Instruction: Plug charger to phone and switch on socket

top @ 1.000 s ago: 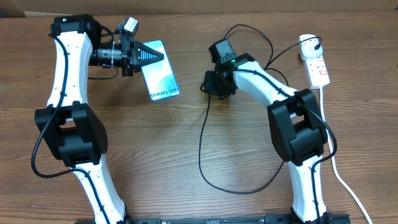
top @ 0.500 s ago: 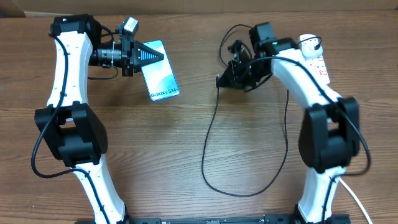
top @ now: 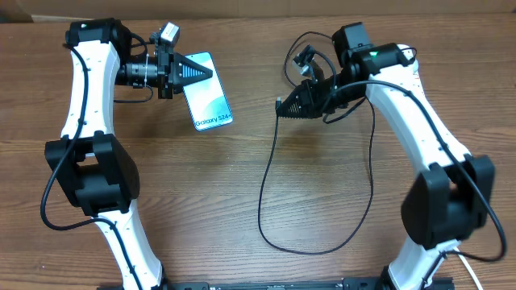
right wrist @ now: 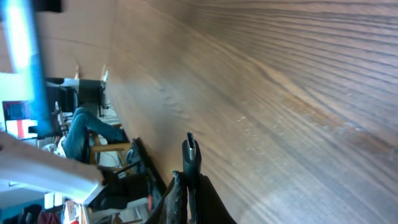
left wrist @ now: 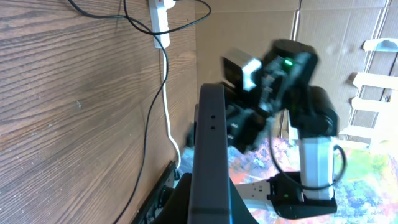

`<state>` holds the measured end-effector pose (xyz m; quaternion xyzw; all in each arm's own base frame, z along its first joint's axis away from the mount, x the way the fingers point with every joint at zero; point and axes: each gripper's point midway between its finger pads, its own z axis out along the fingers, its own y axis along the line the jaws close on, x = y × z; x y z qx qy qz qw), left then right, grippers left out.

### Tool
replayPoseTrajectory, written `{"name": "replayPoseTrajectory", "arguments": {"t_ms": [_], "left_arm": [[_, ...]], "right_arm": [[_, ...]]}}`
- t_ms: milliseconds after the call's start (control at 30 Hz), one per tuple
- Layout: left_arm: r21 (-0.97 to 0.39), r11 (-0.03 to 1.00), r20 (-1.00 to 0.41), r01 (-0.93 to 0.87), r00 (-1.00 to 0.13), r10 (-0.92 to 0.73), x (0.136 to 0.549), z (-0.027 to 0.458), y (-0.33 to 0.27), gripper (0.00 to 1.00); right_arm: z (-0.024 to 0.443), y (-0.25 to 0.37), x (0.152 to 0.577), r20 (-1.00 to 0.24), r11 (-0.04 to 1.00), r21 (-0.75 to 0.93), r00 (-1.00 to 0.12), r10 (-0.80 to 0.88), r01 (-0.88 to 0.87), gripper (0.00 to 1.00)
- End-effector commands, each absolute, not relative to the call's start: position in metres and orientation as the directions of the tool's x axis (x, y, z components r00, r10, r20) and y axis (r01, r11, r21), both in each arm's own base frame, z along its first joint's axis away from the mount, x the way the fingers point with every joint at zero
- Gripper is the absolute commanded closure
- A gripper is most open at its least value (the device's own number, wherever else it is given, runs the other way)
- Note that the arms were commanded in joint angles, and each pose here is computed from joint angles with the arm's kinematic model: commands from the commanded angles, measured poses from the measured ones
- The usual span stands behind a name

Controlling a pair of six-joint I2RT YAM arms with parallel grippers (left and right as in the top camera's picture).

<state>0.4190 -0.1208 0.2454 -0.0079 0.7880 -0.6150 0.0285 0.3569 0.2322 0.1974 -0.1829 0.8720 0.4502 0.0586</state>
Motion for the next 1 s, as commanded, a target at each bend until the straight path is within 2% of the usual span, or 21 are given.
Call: {"name": "replayPoseTrajectory", "arguments": {"t_ms": [0,267,467,800,967], "left_arm": [[-0.977,0.213,-0.035,0.023,-0.998,-0.052,0.418,0.258,-0.125,0.96],[-0.976,0.216,-0.035,0.023,-0.998,-0.052,0.418,0.257,-0.125,0.96],[-0.976,0.216,-0.035,0.023,-0.998,-0.052,0.418,0.257,-0.125,0.96],[-0.976,0.216,-0.035,0.023,-0.998,-0.052,0.418,0.257,-0.125,0.96],[-0.976,0.217,-0.035,0.023,-0.998,-0.051,0.418,0.257,-0.125,0.96]], "right_arm": [[0.234,0.234,0.346,-0.358,0.482,0.753,-0.893,-0.272,-0.448,0.96],[0.17,0.222,0.364,-0.24,0.724,0.62,-0.952,-0.191,-0.302,0.96],[0.114,0.217,0.367,-0.203,0.859,0.478,-0.974,-0.097,-0.185,0.96],[0.077,0.238,0.369,-0.273,0.892,0.415,-0.96,-0.065,-0.179,0.96],[0.057,0.241,0.374,-0.242,0.899,0.42,-0.97,-0.019,-0.122,0.96]]}}
